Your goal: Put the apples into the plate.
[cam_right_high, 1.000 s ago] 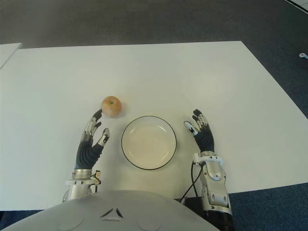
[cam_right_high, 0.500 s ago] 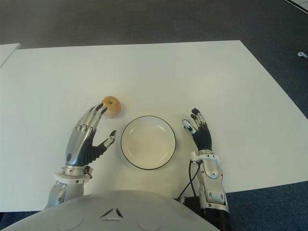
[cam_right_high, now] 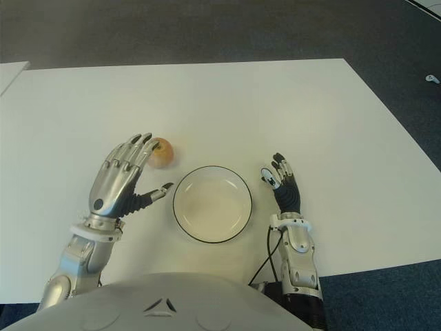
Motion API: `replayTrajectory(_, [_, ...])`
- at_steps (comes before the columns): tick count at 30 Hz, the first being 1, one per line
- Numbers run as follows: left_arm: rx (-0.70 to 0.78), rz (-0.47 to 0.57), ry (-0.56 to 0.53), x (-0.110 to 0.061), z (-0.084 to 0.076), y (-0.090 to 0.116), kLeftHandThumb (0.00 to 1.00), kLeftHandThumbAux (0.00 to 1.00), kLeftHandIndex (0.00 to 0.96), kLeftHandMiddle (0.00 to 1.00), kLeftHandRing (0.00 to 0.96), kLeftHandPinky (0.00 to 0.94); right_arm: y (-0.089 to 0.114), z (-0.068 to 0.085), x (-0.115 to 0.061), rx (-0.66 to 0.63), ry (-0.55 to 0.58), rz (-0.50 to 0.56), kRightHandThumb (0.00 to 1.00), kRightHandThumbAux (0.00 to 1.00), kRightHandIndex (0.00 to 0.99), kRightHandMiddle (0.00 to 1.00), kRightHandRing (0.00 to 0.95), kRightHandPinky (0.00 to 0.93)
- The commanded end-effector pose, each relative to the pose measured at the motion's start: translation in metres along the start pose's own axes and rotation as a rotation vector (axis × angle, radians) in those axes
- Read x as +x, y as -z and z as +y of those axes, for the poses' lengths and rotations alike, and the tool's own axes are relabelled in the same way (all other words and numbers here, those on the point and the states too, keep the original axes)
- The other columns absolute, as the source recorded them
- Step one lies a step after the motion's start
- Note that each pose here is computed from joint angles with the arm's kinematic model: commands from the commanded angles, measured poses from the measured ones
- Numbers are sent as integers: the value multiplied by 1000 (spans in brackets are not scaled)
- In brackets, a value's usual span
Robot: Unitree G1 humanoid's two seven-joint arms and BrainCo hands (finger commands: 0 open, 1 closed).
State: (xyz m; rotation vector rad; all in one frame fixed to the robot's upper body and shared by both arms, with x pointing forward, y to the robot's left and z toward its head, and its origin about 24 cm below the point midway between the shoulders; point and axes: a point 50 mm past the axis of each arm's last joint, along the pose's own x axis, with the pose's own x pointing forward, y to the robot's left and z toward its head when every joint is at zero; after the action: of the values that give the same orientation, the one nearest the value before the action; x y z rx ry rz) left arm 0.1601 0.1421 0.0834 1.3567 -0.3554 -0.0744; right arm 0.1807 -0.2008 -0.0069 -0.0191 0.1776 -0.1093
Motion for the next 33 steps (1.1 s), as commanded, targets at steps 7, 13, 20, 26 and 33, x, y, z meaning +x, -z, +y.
replayTrajectory(7, [171, -43, 127, 48, 2, 34, 135, 314, 0, 0, 0, 0, 26, 2, -7, 24, 5, 126, 123, 479, 0, 0, 0, 57])
replayTrajectory(13, [243, -92, 165, 61, -8, 46, 163, 308, 9, 0, 0, 0, 27, 3, -8, 34, 7, 121, 131, 467, 0, 0, 0, 53])
replayTrajectory(20, [227, -125, 221, 69, -16, 48, 179, 310, 33, 0, 0, 0, 28, 4, -9, 34, 6, 115, 135, 468, 0, 0, 0, 53])
replayTrajectory(26, [197, -140, 283, 76, -23, 51, 200, 333, 30, 0, 0, 1, 28, 4, -10, 26, 7, 116, 129, 474, 0, 0, 0, 57])
replayTrajectory(33, [170, -146, 318, 82, -34, 55, 208, 347, 37, 0, 0, 9, 27, 4, -11, 10, 10, 115, 122, 467, 0, 0, 0, 40])
